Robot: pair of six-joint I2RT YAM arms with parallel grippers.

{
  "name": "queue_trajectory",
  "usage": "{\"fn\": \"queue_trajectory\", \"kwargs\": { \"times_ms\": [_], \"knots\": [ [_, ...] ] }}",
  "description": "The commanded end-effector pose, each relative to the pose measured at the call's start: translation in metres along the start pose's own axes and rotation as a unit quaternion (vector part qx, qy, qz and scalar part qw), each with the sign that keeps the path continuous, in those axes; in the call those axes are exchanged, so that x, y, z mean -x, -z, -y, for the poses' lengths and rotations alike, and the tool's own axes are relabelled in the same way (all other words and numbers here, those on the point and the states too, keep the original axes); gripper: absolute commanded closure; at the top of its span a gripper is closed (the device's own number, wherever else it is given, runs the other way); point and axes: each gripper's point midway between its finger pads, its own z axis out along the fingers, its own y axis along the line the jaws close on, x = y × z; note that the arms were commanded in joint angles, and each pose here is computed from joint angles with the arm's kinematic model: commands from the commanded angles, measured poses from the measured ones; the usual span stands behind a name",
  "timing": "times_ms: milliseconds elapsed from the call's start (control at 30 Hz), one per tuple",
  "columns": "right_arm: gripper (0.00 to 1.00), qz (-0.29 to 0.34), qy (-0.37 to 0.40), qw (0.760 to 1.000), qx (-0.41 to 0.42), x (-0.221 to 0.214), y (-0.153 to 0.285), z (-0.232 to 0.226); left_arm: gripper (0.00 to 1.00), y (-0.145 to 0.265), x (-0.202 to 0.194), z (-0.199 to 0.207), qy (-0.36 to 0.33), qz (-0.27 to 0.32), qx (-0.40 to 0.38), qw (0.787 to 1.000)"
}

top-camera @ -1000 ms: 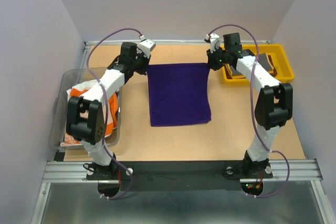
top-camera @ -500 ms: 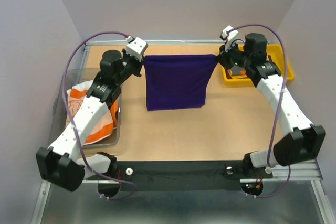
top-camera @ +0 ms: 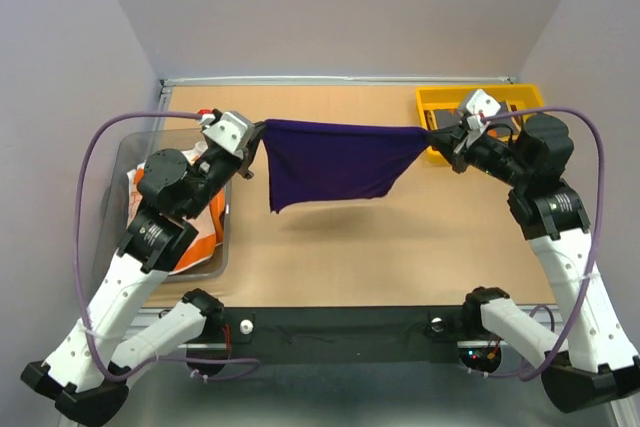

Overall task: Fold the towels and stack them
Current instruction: Fold the towel

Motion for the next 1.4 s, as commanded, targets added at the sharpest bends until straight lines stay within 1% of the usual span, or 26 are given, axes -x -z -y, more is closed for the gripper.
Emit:
{"fn": "queue_trajectory", "kwargs": {
  "times_ms": [0,100,167,200,233,300,333,367,400,433,500,533,600,633,667,700,733,767,867,900,967,1033,1267,1333,1367],
  "knots": [
    [0.99,0.027,0.020,0.999,-0.004,0.014,0.014,-0.007,1.00,0.013,0.017,0.004,0.003,0.023,-0.014,1.000],
    [0.99,0.022,0.008,1.000,-0.005,0.009,0.013,-0.008,1.00,0.010,0.007,0.005,0.012,0.009,-0.011,1.000],
    [0.99,0.011,-0.005,1.000,-0.009,0.003,0.007,-0.003,1.00,-0.001,-0.015,0.002,0.025,-0.025,0.005,0.999],
    [0.99,-0.005,-0.019,1.000,-0.009,-0.008,-0.002,0.001,1.00,-0.007,-0.025,0.001,0.033,-0.040,0.013,0.999],
    [0.99,-0.014,-0.027,0.999,-0.010,-0.015,-0.006,0.004,1.00,-0.020,-0.047,0.001,0.040,-0.072,0.018,0.996],
    [0.99,-0.034,-0.043,0.998,-0.008,-0.029,-0.018,0.008,1.00,-0.033,-0.072,-0.002,0.056,-0.103,0.037,0.992],
    [0.99,-0.058,-0.057,0.997,-0.009,-0.046,-0.030,0.014,1.00,-0.047,-0.102,-0.002,0.061,-0.139,0.040,0.988],
    [0.99,-0.073,-0.065,0.995,-0.011,-0.057,-0.038,0.018,1.00,-0.055,-0.117,-0.001,0.067,-0.157,0.040,0.985],
    [0.99,-0.103,-0.079,0.992,-0.009,-0.080,-0.051,0.023,1.00,-0.066,-0.149,-0.003,0.078,-0.197,0.044,0.976],
    [0.99,-0.119,-0.086,0.989,-0.011,-0.093,-0.058,0.027,1.00,-0.072,-0.165,-0.003,0.084,-0.217,0.044,0.972],
    [0.99,-0.143,-0.091,0.985,-0.018,-0.111,-0.070,0.036,1.00,-0.088,-0.185,-0.006,0.092,-0.232,0.041,0.968],
    [0.99,-0.166,-0.101,0.981,-0.016,-0.134,-0.085,0.040,1.00,-0.101,-0.209,-0.015,0.094,-0.260,0.048,0.960],
    [0.99,-0.182,-0.108,0.977,-0.024,-0.149,-0.101,0.053,1.00,-0.111,-0.234,-0.030,0.099,-0.291,0.072,0.949],
    [0.99,-0.206,-0.123,0.971,-0.019,-0.175,-0.115,0.055,1.00,-0.124,-0.254,-0.037,0.110,-0.312,0.085,0.940],
    [0.99,-0.217,-0.129,0.968,-0.017,-0.187,-0.125,0.058,1.00,-0.128,-0.265,-0.048,0.119,-0.321,0.099,0.934],
    [0.99,-0.225,-0.135,0.965,-0.019,-0.196,-0.133,0.062,1.00,-0.134,-0.276,-0.051,0.125,-0.329,0.101,0.931],
    [0.99,-0.220,-0.131,0.966,-0.030,-0.193,-0.143,0.073,0.99,-0.146,-0.291,-0.054,0.128,-0.340,0.102,0.926],
    [0.99,-0.246,-0.148,0.958,-0.025,-0.223,-0.155,0.072,0.98,-0.150,-0.299,-0.057,0.131,-0.347,0.109,0.922],
    [0.99,-0.253,-0.146,0.955,-0.040,-0.238,-0.177,0.090,0.97,-0.163,-0.316,-0.069,0.125,-0.354,0.134,0.917],
    [0.99,-0.265,-0.151,0.952,-0.034,-0.256,-0.184,0.089,0.97,-0.165,-0.319,-0.073,0.123,-0.354,0.144,0.916],
    [0.99,-0.257,-0.145,0.955,-0.032,-0.256,-0.195,0.095,0.97,-0.172,-0.322,-0.080,0.121,-0.348,0.154,0.917],
    [0.99,-0.261,-0.146,0.954,-0.032,-0.266,-0.202,0.097,0.97,-0.176,-0.324,-0.085,0.119,-0.341,0.158,0.919],
    [0.99,-0.256,-0.141,0.955,-0.045,-0.273,-0.212,0.106,0.97,-0.181,-0.334,-0.095,0.122,-0.339,0.170,0.917],
    [0.95,-0.255,-0.145,0.954,-0.066,-0.274,-0.215,0.114,0.92,-0.182,-0.338,-0.101,0.123,-0.340,0.182,0.915],
    [0.93,-0.262,-0.152,0.950,-0.075,-0.281,-0.216,0.116,0.90,-0.182,-0.339,-0.105,0.130,-0.339,0.193,0.912]
  ]
}}
